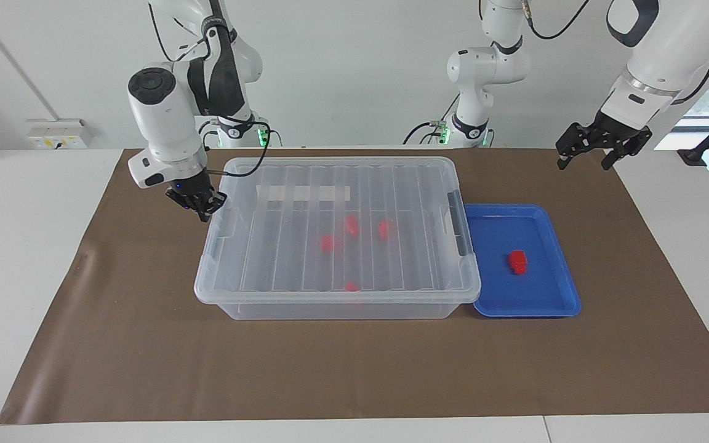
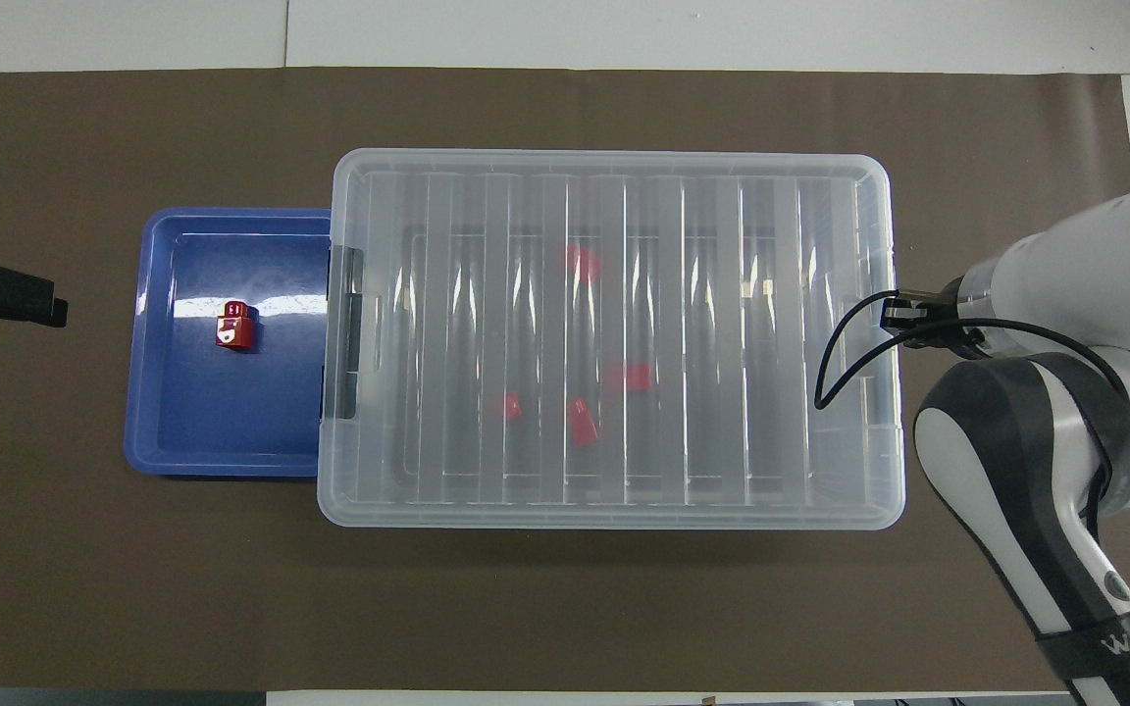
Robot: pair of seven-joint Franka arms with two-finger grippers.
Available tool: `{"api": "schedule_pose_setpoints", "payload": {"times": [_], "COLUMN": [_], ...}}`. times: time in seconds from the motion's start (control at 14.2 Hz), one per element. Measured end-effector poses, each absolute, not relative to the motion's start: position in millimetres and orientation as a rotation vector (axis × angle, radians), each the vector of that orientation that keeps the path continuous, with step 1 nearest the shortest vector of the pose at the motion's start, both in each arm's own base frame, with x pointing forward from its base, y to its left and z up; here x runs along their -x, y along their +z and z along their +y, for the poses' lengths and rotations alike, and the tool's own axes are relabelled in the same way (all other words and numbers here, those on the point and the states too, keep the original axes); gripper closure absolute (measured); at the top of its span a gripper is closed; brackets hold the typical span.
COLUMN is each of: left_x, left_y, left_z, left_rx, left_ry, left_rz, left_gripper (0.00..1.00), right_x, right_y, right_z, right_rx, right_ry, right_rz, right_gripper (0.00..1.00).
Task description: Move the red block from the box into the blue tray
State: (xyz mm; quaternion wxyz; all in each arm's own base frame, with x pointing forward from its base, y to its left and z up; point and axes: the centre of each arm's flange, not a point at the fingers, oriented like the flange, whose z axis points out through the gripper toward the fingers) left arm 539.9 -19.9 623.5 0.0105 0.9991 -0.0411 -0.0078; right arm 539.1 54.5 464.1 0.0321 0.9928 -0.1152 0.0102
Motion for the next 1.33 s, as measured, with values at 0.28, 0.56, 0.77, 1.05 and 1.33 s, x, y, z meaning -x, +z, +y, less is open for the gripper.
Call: {"api": "schedule_pose_setpoints", "payload": {"times": [0.28, 0.56, 0.77, 1.05, 1.33], "left_x": [-540, -540, -540, -540, -540], "left_y": [623, 623, 623, 623, 623], "left_z": [-20, -20, -20, -20, -20], "left_rx": [-3.118, -3.118, -3.118, -3.118, -3.118], "left_ry": [-0.024, -0.024, -0.024, -0.024, -0.024], "left_rz": [-0.128, -0.128, -0.128, -0.128, -0.128], "left_gripper": [0.0, 0.0, 0.0, 0.0, 0.0], "right_x": [-539, -538, -534, -521, -508], "right_y": [468, 499, 539, 584, 613], "right_z": [54, 46, 16, -44, -73], "right_rx": [-3.054, -3.036, -3.051, -3.121, -3.144], "right_ry": [0.018, -0.061, -0.125, -0.199, -0.209], "right_rz": [-0.354, -0.376, -0.407, -0.343, -0.255], "right_gripper": [0.99, 0.99, 0.99, 0.8, 0.38]}}
